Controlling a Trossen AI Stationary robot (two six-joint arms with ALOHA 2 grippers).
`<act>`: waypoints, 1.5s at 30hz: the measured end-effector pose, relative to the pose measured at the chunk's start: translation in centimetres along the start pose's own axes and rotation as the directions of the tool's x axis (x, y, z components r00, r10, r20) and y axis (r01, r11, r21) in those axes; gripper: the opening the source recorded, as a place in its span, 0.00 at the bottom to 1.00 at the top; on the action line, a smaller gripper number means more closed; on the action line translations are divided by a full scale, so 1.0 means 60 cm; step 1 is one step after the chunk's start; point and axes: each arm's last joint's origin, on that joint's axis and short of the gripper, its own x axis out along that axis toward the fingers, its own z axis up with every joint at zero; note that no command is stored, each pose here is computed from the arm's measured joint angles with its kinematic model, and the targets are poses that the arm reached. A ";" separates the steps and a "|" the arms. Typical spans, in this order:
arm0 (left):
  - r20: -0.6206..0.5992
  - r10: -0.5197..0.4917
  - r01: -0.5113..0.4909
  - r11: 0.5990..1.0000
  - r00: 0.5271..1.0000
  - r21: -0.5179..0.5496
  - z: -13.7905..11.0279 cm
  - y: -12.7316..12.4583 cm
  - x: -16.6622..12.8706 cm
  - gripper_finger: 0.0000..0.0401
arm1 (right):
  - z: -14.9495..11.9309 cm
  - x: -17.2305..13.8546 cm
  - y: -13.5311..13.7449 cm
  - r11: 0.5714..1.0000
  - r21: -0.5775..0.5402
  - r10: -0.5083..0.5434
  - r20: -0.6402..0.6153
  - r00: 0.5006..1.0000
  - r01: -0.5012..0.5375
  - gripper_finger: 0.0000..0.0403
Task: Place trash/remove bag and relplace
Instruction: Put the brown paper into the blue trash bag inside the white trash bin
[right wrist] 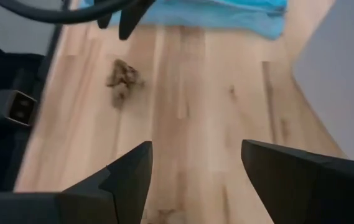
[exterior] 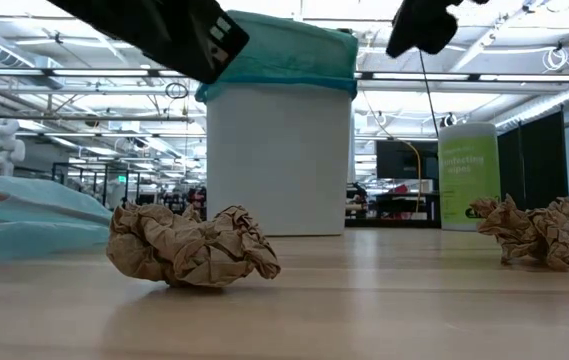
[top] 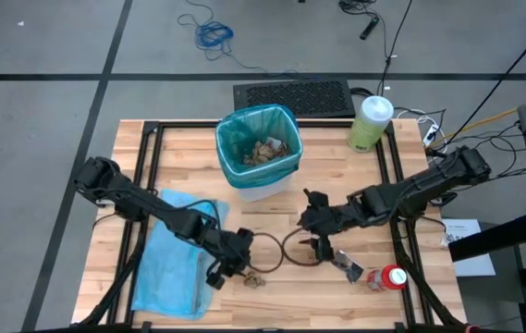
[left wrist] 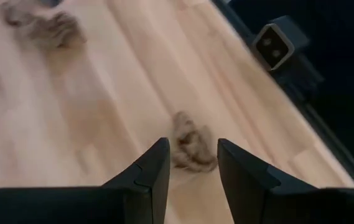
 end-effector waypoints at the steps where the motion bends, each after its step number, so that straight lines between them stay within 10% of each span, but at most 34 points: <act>1: 0.009 -0.008 0.008 1.000 1.000 -0.006 0.001 -0.005 0.004 0.33 | -0.001 -0.001 0.007 1.000 0.004 0.000 0.010 1.000 0.000 0.59; 36: -0.146 -0.136 0.114 0.982 0.980 -0.151 -0.073 0.035 0.139 0.33 | -0.015 -0.014 0.062 0.999 0.023 -0.036 0.086 0.996 0.034 0.59; 45: -0.071 -0.169 0.153 0.969 0.983 -0.196 -0.045 0.038 0.097 0.33 | -0.015 -0.014 0.062 0.999 0.028 -0.036 0.086 0.996 0.033 0.59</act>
